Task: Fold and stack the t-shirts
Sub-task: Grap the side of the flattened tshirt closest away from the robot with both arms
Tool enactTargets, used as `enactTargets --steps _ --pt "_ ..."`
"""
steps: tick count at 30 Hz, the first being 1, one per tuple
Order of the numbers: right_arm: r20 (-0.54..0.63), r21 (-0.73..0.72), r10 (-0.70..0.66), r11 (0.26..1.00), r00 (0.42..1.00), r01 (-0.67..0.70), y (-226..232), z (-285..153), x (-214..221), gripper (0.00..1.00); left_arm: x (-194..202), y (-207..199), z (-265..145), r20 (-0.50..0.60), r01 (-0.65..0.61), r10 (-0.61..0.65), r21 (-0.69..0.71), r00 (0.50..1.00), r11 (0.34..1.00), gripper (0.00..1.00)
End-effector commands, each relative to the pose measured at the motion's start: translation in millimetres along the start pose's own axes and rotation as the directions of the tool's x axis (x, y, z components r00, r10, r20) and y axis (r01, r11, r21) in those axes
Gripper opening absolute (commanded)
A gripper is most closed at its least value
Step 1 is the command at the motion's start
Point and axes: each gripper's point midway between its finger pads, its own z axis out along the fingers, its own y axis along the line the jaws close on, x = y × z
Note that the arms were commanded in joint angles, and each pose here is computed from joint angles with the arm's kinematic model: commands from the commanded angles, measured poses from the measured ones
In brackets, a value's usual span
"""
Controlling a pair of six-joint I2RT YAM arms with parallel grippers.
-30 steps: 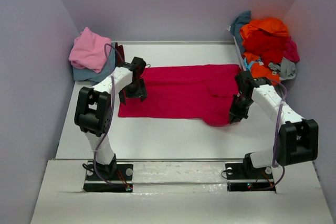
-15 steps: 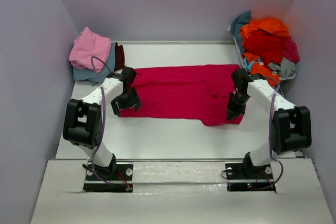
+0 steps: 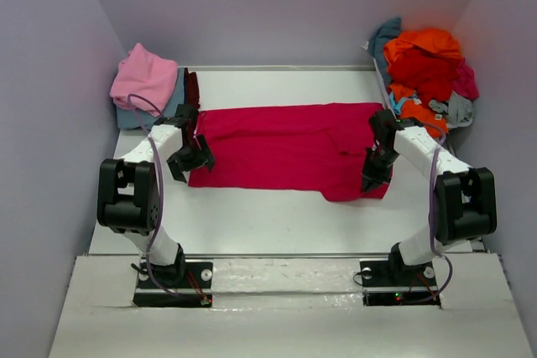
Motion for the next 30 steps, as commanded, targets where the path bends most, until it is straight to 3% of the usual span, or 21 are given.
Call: enactTargets --steps 1,13,30 --pt "0.051 -0.031 -0.021 0.999 0.998 0.023 10 -7 -10 0.07 1 -8 5 -0.015 -0.023 0.024 0.060 1.000 0.998 0.86" --pt "0.045 -0.024 -0.022 0.999 0.999 0.023 10 -6 -12 0.07 23 -14 15 -0.090 0.009 0.002 0.129 0.996 0.992 0.86" --pt "0.044 -0.026 -0.020 0.999 0.999 0.021 10 -5 -12 0.07 16 8 21 -0.078 0.030 -0.026 0.043 0.997 0.999 0.86"
